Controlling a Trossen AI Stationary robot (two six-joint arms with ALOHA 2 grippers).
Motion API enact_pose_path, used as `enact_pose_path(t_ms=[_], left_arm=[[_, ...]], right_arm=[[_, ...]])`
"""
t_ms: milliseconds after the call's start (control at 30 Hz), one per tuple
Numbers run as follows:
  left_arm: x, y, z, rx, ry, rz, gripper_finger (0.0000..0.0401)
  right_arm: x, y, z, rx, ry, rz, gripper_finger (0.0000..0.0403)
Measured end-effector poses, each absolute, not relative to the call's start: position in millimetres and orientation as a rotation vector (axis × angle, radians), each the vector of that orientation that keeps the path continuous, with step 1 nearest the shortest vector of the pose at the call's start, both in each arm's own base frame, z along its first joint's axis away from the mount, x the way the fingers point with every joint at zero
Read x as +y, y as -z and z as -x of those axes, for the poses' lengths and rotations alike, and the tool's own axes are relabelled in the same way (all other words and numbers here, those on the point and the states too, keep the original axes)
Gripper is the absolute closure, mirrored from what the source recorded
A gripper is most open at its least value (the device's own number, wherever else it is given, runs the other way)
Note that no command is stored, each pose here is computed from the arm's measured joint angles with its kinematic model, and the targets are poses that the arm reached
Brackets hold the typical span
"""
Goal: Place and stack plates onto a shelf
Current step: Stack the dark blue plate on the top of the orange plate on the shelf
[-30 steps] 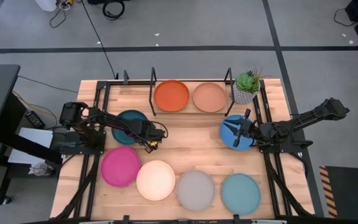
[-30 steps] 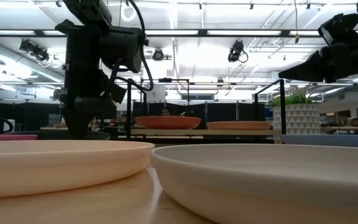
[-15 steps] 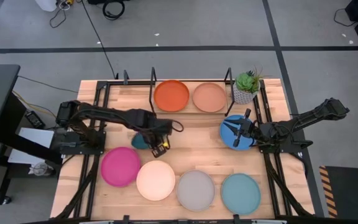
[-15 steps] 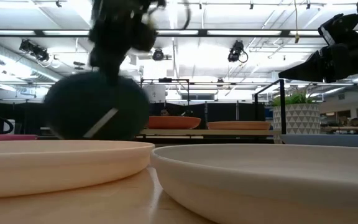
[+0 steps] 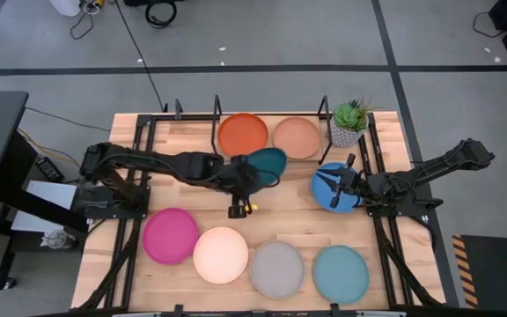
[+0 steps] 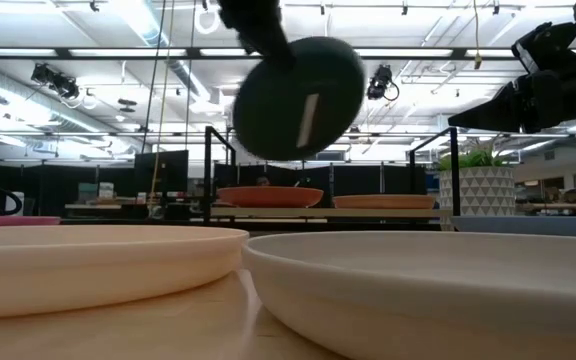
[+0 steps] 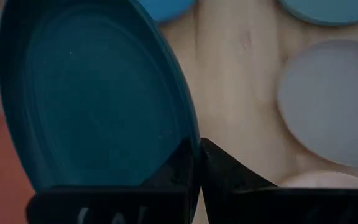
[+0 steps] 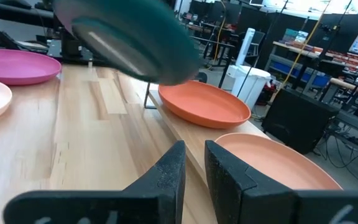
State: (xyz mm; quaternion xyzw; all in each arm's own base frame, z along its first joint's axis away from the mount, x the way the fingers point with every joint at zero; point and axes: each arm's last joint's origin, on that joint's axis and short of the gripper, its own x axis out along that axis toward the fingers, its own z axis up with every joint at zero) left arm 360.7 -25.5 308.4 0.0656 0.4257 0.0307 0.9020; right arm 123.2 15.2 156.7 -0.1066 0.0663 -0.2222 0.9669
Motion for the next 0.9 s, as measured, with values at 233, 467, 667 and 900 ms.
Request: enact_pose_path(t_ms=[233, 467, 667, 900], left_arm=[[13.4, -298.2, -379.6, 0.831, -0.267, -0.221, 0.0381], [62.6, -258.1, -393.0, 0.955, -0.392, -0.162, 0.0381], [74.3, -245.5, -392.2, 1.034, -0.418, -0.204, 0.0381], [71.6, -243.1, -388.0, 1.089, -0.419, -0.222, 0.0381]], right_arm=[[15.2, -156.7, -123.2, 0.133, 0.45, 0.213, 0.0335], [15.2, -156.5, -123.2, 0.135, 0.45, 0.213, 0.0335], [15.1, -155.7, -123.1, 0.143, 0.449, 0.217, 0.0335], [15.1, -155.5, -123.1, 0.144, 0.448, 0.215, 0.0335]])
